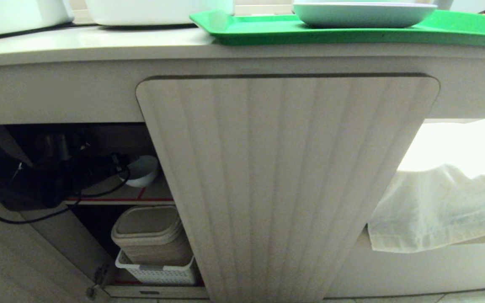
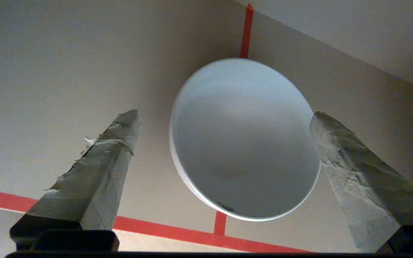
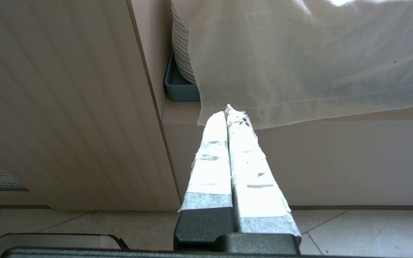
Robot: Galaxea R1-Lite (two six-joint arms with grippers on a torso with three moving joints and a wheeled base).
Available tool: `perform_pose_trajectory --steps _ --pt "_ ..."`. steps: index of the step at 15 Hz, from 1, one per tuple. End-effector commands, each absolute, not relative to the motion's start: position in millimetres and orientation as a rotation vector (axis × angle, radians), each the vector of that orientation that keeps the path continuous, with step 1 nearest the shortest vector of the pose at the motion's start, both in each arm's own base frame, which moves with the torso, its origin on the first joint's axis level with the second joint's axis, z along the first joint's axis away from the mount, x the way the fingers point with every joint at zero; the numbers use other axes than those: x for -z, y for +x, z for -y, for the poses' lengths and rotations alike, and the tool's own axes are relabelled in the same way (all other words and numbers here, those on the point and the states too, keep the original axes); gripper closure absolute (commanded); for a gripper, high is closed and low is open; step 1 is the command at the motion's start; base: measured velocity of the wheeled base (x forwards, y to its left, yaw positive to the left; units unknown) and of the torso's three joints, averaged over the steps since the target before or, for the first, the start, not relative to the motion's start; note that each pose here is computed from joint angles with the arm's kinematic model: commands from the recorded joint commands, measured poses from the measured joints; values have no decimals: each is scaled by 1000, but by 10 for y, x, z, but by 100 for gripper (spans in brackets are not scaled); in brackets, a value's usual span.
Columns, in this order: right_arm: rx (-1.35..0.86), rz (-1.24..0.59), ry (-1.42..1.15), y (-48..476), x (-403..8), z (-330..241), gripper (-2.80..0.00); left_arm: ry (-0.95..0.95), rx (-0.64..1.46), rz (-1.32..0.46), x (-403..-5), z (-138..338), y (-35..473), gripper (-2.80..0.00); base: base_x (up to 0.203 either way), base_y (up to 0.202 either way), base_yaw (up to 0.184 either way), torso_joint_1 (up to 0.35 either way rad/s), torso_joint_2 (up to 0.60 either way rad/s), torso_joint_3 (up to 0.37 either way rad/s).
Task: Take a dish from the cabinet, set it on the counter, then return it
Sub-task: Take the bowl from the cabinet
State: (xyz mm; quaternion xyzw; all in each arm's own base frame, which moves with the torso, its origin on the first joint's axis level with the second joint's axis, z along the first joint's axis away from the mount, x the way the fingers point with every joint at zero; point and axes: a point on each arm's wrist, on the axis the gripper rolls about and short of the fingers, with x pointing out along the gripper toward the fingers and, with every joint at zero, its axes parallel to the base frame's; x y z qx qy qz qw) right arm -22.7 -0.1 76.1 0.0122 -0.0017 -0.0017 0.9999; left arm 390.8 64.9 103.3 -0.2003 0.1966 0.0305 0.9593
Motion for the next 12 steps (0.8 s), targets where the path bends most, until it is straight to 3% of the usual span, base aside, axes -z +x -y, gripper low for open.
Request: perform_pose_trajectory --steps 1,12 --pt "3 4 25 -227 -760 1 0 -413 -51 -411 -1070 -651 3903 -280 0 0 0 0 0 0" --pt "3 5 25 -228 -764 1 0 -429 -59 -503 -988 -649 3936 -280 0 0 0 0 0 0"
